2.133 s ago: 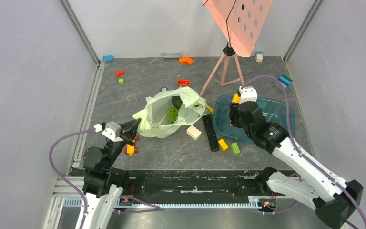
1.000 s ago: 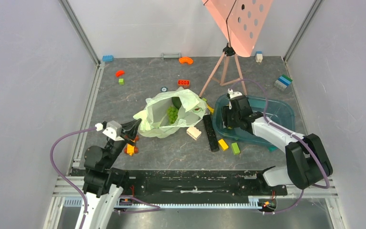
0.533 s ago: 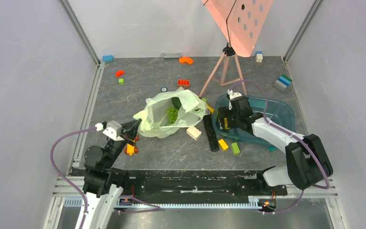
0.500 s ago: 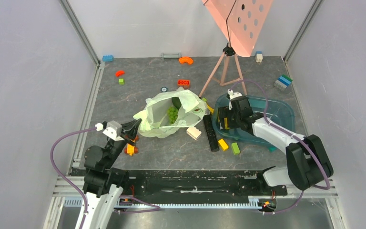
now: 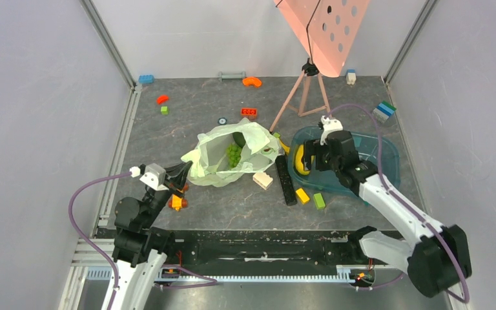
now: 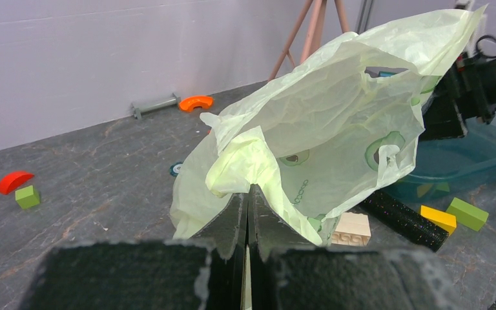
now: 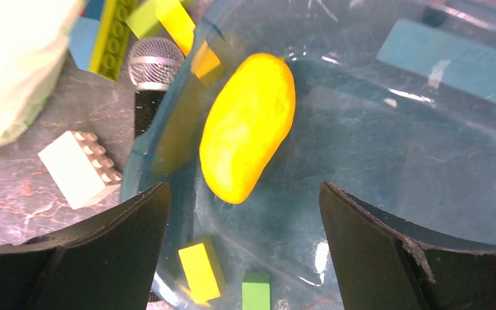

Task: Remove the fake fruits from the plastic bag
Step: Place the fake fruit in the bin, then adjust the plastic bag at the center of the board.

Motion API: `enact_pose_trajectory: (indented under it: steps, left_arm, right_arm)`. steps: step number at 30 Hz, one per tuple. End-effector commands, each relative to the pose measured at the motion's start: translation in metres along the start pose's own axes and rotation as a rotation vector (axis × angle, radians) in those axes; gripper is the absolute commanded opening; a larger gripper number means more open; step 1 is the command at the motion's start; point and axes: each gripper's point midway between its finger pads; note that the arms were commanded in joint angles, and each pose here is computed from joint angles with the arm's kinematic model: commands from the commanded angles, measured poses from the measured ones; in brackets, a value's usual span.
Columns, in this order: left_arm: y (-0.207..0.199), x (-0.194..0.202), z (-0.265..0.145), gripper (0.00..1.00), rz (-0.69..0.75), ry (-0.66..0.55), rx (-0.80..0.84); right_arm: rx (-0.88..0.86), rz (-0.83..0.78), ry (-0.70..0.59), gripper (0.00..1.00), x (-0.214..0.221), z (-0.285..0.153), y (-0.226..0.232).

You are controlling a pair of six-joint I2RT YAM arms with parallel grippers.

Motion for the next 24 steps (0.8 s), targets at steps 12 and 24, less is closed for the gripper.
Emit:
enact_pose_trajectory:
  steps: [12, 24]
  left_arm:
    - [0.000, -0.002, 0.001, 0.02, 0.029, -0.012, 0.006]
    - [0.001, -0.003, 0.000, 0.02, 0.030, -0.018, 0.002]
  right_arm:
    - [-0.123, -0.084, -0.335, 0.84, -0.069, -0.088, 0.033]
    - [-0.263, -0.186, -0.565, 0.81, -0.193, -0.164, 0.114]
Point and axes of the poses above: each gripper's point midway between its finger pads, its own z axis out along the fingers, its own y axis along the line the jaws close on, x = y × z, and after that the axes turned 12 degrees about -z, right-handed
